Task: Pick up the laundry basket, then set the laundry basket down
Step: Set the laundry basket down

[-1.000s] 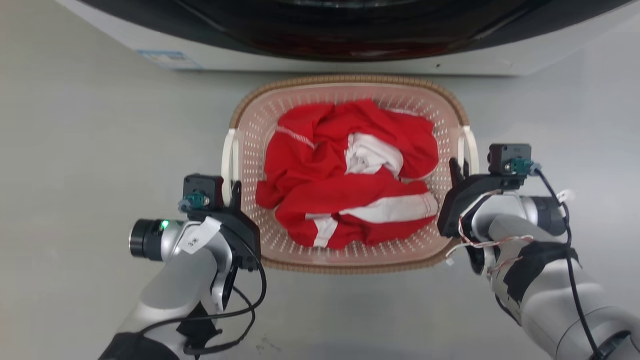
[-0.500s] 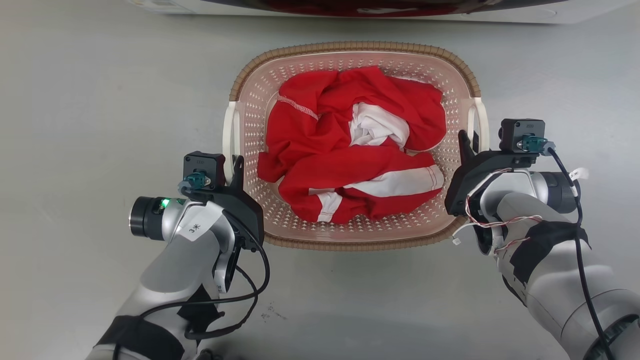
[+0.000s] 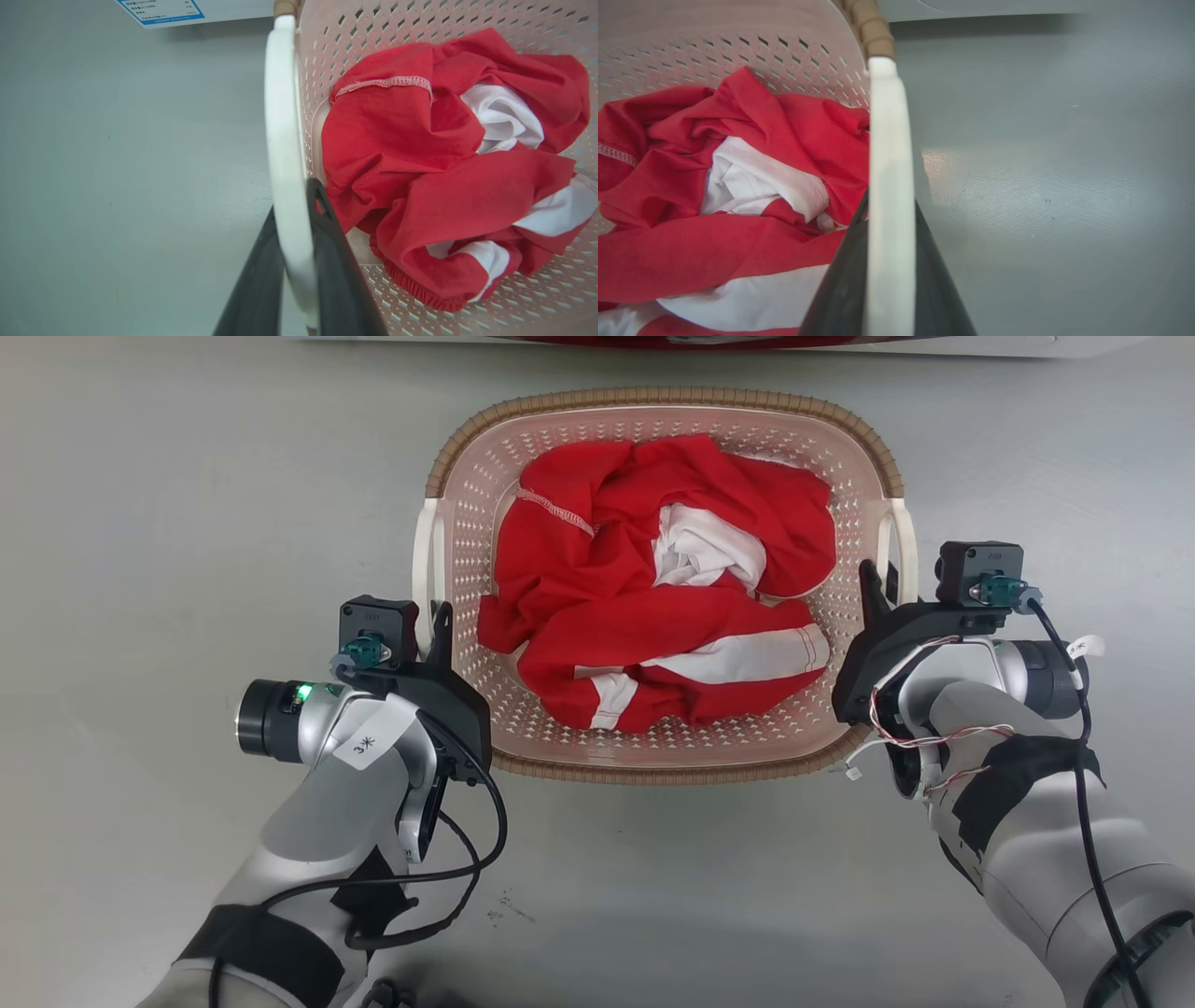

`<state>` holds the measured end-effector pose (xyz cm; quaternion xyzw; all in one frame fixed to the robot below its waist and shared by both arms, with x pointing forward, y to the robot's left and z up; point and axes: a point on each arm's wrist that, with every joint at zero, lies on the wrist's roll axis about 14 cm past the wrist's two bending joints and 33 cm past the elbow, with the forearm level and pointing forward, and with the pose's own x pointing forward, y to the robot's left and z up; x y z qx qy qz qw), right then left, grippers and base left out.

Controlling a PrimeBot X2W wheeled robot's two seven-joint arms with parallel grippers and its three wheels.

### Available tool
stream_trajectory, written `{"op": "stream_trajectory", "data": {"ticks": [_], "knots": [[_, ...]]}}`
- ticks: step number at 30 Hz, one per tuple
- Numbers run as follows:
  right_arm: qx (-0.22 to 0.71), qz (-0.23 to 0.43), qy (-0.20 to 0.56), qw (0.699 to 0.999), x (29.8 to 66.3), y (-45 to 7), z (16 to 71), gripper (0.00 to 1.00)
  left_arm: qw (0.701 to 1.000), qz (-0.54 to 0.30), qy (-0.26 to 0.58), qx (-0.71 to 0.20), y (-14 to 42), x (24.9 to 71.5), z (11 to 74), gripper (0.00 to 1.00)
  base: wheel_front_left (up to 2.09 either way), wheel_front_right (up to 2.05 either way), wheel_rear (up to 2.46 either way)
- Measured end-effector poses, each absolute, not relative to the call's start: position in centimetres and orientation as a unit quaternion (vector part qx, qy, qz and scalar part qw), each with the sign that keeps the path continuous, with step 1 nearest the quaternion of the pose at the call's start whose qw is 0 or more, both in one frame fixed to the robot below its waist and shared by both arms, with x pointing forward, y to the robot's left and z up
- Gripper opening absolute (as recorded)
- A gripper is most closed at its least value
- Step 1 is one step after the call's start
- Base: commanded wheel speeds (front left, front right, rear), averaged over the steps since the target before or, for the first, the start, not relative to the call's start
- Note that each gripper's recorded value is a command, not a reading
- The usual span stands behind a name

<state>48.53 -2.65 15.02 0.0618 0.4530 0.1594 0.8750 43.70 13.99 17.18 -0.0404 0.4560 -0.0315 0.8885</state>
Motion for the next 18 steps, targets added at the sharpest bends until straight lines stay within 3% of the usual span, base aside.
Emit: {"op": "stream_trajectory", "data": {"ticks": [2,3,4,5,6,8,9,18], "knots": [[0.062,0.161,0.453,0.875,48.5,-2.6,15.0,0.21,0.888,-0.031,0.457,-0.04,14.0,43.7,17.1,0.0,0.0,0.0,0.0],[0.06,0.162,0.452,0.875,48.5,-2.7,15.0,0.42,0.889,-0.031,0.455,-0.039,14.0,43.7,17.1,0.0,0.0,0.0,0.0],[0.06,0.161,0.45,0.876,48.5,-2.7,15.0,0.88,0.89,-0.032,0.453,-0.04,14.0,43.9,17.2,0.2,0.0,0.0,0.0],[0.06,0.162,0.45,0.876,48.5,-2.6,15.0,1.0,0.891,-0.032,0.452,-0.039,13.9,44.0,17.3,0.35,0.0,0.0,0.0],[0.061,0.162,0.449,0.876,48.5,-2.5,15.1,1.0,0.891,-0.033,0.45,-0.039,13.9,44.2,17.3,0.45,0.0,0.0,0.0],[0.064,0.165,0.448,0.876,48.6,-2.3,15.2,1.0,0.892,-0.034,0.449,-0.039,13.7,44.3,17.4,0.93,0.0,0.0,0.0],[0.066,0.168,0.445,0.877,48.7,-1.9,15.4,1.0,0.892,-0.036,0.449,-0.041,13.5,44.3,17.4,1.0,0.0,0.0,0.0],[0.062,0.168,0.431,0.884,49.6,-1.9,16.3,1.0,0.894,-0.023,0.445,-0.035,14.3,44.3,17.9,1.0,0.0,0.0,0.0]]}}
